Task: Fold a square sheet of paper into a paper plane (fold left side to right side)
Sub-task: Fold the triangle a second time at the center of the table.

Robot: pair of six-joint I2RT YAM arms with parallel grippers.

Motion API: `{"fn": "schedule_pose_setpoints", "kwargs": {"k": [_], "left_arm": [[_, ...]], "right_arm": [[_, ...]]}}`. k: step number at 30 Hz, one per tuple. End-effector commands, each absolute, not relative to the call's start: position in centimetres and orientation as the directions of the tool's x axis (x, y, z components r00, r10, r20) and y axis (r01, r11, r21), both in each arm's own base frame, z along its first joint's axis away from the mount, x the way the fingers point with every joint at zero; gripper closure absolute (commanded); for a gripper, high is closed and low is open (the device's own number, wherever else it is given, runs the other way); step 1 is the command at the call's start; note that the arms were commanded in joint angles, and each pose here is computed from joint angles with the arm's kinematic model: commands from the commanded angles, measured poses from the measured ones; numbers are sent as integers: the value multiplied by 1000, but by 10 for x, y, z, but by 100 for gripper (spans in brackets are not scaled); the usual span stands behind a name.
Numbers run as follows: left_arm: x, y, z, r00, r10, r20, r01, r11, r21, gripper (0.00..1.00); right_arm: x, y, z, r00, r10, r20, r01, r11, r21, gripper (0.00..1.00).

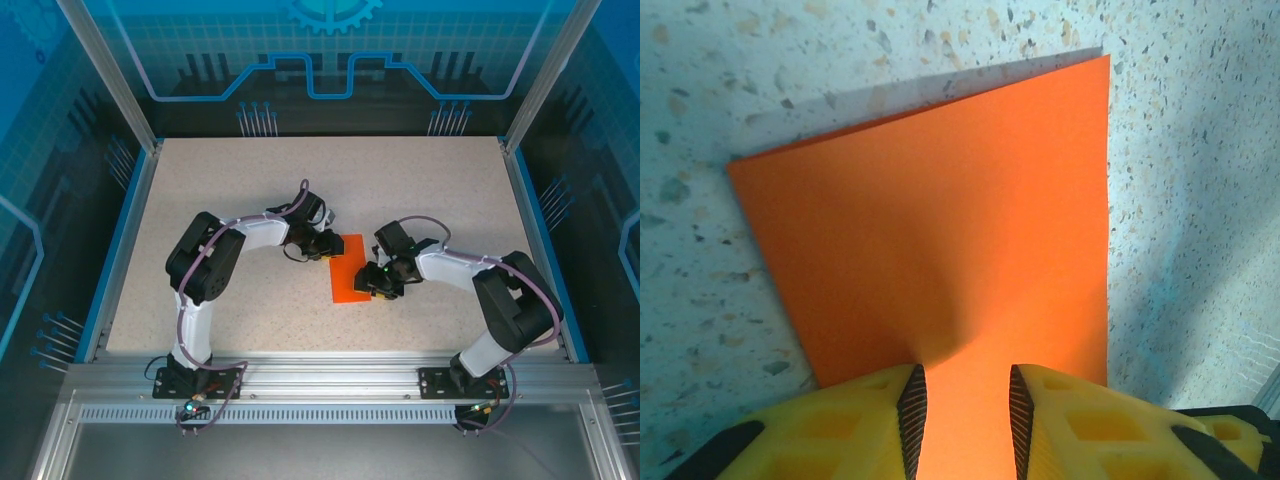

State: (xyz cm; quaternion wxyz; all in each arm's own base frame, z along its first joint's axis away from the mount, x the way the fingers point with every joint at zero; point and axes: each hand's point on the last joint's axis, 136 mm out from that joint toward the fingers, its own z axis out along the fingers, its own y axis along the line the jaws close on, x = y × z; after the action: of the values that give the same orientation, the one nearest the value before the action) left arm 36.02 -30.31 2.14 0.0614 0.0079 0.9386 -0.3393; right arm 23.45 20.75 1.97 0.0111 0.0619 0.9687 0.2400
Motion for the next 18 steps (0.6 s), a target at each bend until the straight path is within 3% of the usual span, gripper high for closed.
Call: {"fn": "schedule_pose_setpoints", "kwargs": {"k": [1, 9, 18], "left_arm": [[339, -296, 2, -998, -4, -61, 33, 802, -597, 68], [339, -296, 2, -998, -6, -58, 30, 801, -598, 68], [337, -297, 3, -998, -3, -58, 32, 800, -599, 69]], "right_arm": [[228, 213, 14, -993, 110, 46, 119, 883, 454, 49], [240, 231, 29, -991, 130, 5, 112, 825, 554, 50], [247, 232, 34, -988, 152, -15, 117, 818, 563, 49]]}}
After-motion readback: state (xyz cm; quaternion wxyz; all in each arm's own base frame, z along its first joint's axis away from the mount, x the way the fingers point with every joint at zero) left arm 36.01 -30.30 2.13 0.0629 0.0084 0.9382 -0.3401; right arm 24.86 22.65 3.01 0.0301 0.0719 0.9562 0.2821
